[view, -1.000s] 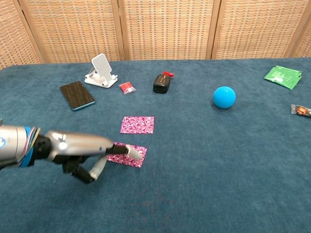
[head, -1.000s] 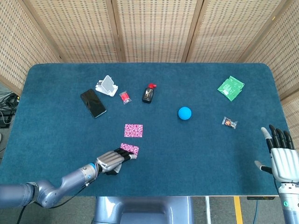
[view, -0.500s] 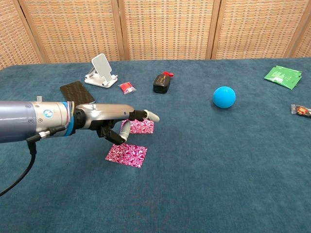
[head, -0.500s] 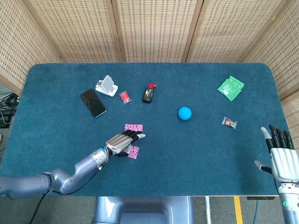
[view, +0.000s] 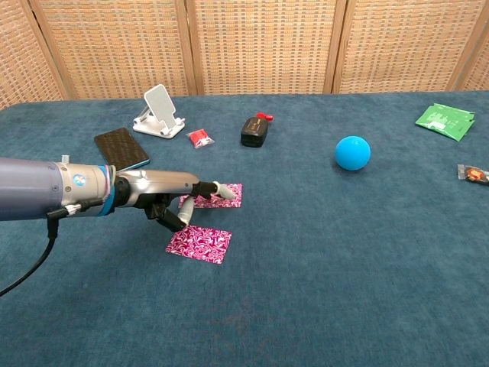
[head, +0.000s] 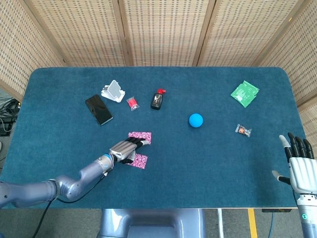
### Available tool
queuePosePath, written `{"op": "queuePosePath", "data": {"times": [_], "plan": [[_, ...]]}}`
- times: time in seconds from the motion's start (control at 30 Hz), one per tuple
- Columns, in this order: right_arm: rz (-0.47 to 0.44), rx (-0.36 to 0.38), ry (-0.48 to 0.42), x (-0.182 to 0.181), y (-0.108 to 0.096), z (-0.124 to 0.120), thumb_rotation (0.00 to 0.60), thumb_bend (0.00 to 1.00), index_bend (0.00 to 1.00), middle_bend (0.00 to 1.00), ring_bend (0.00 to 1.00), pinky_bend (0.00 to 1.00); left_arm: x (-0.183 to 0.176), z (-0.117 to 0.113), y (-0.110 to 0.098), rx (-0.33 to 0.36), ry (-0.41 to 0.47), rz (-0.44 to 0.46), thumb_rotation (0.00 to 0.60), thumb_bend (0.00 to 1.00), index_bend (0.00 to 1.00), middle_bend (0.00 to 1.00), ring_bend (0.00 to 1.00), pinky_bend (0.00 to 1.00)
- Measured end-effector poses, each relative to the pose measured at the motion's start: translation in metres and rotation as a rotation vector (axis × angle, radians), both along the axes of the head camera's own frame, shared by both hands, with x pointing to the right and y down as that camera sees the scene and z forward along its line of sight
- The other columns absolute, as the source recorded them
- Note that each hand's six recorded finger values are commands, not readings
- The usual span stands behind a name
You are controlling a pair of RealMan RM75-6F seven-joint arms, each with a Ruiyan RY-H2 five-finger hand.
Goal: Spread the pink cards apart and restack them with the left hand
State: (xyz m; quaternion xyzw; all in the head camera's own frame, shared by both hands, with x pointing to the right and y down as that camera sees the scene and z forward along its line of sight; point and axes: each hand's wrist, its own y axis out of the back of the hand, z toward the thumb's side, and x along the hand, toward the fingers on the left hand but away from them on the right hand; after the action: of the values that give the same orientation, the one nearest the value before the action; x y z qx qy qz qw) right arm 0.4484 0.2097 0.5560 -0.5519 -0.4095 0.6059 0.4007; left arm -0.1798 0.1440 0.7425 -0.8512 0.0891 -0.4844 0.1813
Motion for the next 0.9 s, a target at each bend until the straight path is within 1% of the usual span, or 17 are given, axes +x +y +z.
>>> {"op": "queuePosePath", "data": {"times": [0.13, 0.37, 0.47, 0.53, 0.57, 0.63, 0.7, 0.73, 0.77, 0.8, 0.83, 0.87, 0.9], "plan": [[-0.005, 0.003, 0.0, -0.001, 0.0, -0.001, 0.6, 0.0, 0.0, 0.0, 0.0, 0.0, -0.03, 0.001, 0.0, -0.005, -0.045, -0.017, 0.6, 1.0, 0.0, 0.0, 0.0, 0.0], [-0.019, 0.0, -0.003, -0.007, 0.0, 0.0, 0.6, 0.0, 0.0, 0.0, 0.0, 0.0, -0.066, 0.0, -0.002, -0.005, -0.097, -0.042, 0.6, 1.0, 0.0, 0.0, 0.0, 0.0], [-0.023, 0.0, -0.004, -0.009, 0.0, 0.001, 0.6, 0.0, 0.0, 0.0, 0.0, 0.0, -0.076, -0.006, -0.005, 0.008, -0.095, -0.06, 0.6, 1.0, 0.0, 0.0, 0.0, 0.0], [-0.026, 0.0, -0.007, -0.01, 0.0, 0.001, 0.6, 0.0, 0.0, 0.0, 0.0, 0.0, -0.077, -0.012, -0.009, 0.024, -0.075, -0.079, 0.6, 1.0, 0.0, 0.0, 0.0, 0.0], [-0.026, 0.0, -0.008, -0.011, 0.0, 0.0, 0.6, 0.0, 0.0, 0.0, 0.0, 0.0, -0.078, -0.015, -0.011, 0.034, -0.064, -0.088, 0.6, 0.98, 0.0, 0.0, 0.0, 0.0], [-0.028, 0.0, -0.009, -0.011, 0.0, 0.0, 0.6, 0.0, 0.0, 0.0, 0.0, 0.0, -0.078, -0.023, -0.018, 0.067, -0.037, -0.104, 0.6, 0.79, 0.0, 0.0, 0.0, 0.0], [-0.03, -0.001, -0.01, -0.012, 0.0, 0.0, 0.6, 0.0, 0.0, 0.0, 0.0, 0.0, -0.078, -0.031, -0.026, 0.107, -0.013, -0.113, 0.6, 0.36, 0.0, 0.0, 0.0, 0.0], [-0.032, -0.002, -0.01, -0.013, 0.0, 0.001, 0.6, 0.0, 0.0, 0.0, 0.0, 0.0, -0.077, -0.037, -0.033, 0.139, 0.002, -0.119, 0.6, 0.24, 0.02, 0.0, 0.0, 0.0], [-0.033, -0.003, -0.01, -0.013, 0.0, 0.001, 0.6, 0.0, 0.0, 0.0, 0.0, 0.0, -0.076, -0.04, -0.039, 0.164, 0.012, -0.124, 0.6, 0.11, 0.06, 0.0, 0.0, 0.0], [-0.033, -0.004, -0.011, -0.013, 0.0, 0.001, 0.6, 0.0, 0.0, 0.0, 0.0, 0.0, -0.074, -0.043, -0.045, 0.19, 0.02, -0.129, 0.6, 0.05, 0.13, 0.0, 0.0, 0.0], [-0.033, -0.007, -0.011, -0.013, 0.0, 0.002, 0.6, 0.0, 0.0, 0.0, 0.0, 0.0, -0.071, -0.046, -0.052, 0.218, 0.024, -0.13, 0.6, 0.03, 0.18, 0.0, 0.0, 0.0], [-0.032, -0.009, -0.011, -0.013, 0.0, 0.003, 0.6, 0.0, 0.0, 0.0, 0.0, 0.0, -0.069, -0.046, -0.056, 0.233, 0.023, -0.128, 0.6, 0.03, 0.25, 0.0, 0.0, 0.0], [-0.031, -0.01, -0.01, -0.013, 0.0, 0.003, 0.6, 0.0, 0.0, 0.0, 0.0, 0.0, -0.066, -0.045, -0.059, 0.246, 0.02, -0.125, 0.6, 0.03, 0.29, 0.0, 0.0, 0.0]]}}
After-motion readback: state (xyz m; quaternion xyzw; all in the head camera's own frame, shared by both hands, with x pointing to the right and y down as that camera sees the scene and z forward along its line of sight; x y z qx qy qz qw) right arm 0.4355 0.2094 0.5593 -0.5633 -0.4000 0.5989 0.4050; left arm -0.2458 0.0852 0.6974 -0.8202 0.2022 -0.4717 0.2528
